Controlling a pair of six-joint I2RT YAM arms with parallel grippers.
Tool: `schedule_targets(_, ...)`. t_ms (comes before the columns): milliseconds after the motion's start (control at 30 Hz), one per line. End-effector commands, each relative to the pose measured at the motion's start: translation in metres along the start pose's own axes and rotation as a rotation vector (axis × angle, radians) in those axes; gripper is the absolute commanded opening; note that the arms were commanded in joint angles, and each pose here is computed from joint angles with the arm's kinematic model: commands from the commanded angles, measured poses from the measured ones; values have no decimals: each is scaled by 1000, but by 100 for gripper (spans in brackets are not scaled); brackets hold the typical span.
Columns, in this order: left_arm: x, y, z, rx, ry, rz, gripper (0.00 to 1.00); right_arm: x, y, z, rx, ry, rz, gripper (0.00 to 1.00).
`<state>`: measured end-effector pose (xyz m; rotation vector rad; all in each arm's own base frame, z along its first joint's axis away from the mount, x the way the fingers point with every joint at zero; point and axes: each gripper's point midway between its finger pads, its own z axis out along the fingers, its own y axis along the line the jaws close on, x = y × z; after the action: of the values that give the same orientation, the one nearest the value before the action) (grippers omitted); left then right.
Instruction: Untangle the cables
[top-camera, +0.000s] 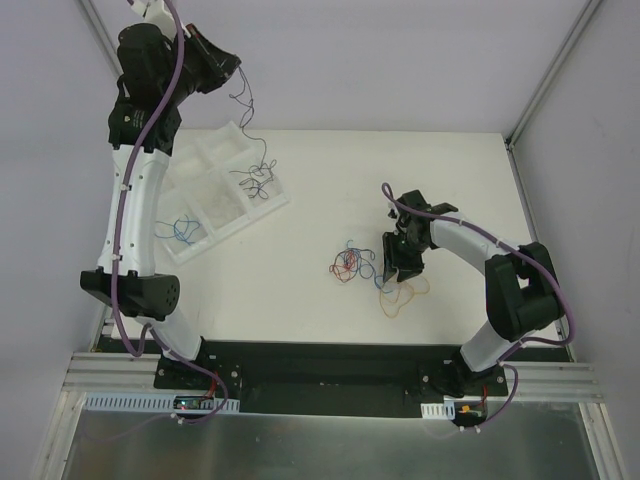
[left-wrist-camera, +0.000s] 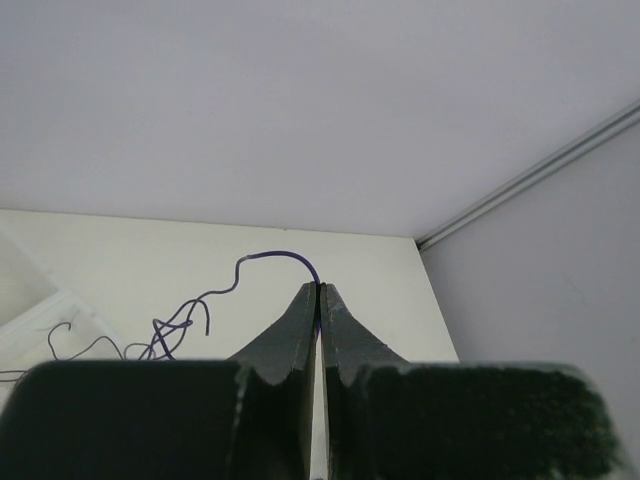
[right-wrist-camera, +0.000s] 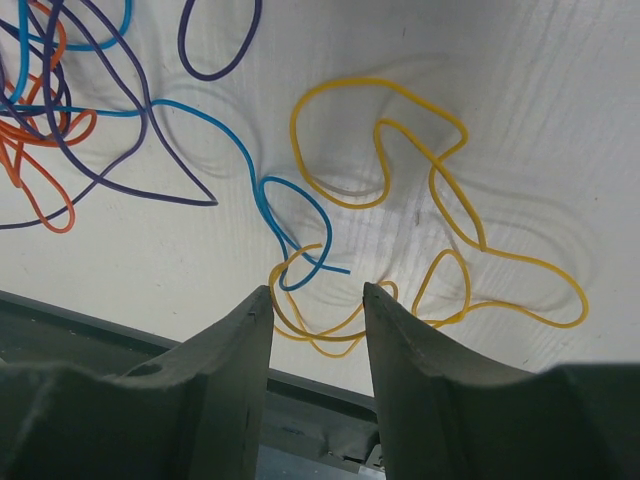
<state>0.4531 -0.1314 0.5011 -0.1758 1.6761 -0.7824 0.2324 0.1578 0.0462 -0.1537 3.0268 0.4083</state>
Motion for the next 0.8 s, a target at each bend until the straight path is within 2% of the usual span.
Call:
schedule_targets(0,-23,-7,-1,50,-59,12,0,-4,-3,-9,14,-9,-1,44)
schedule_targets(167,-12,20,12,12,-31,-2,0,-4,-4,-9,17,-5,3,44)
schedule_targets(400,41,91,51,-62,97,-102,0,-5,-6,-8,23,0,9,44)
schedule_targets(600,75,120,82,-40,195,-173,0,-6,-8,-9,27,-1,11,44)
schedule_targets(767,107,157,90,-141,235,-191,0,-7,-10,-9,31,0,16,44)
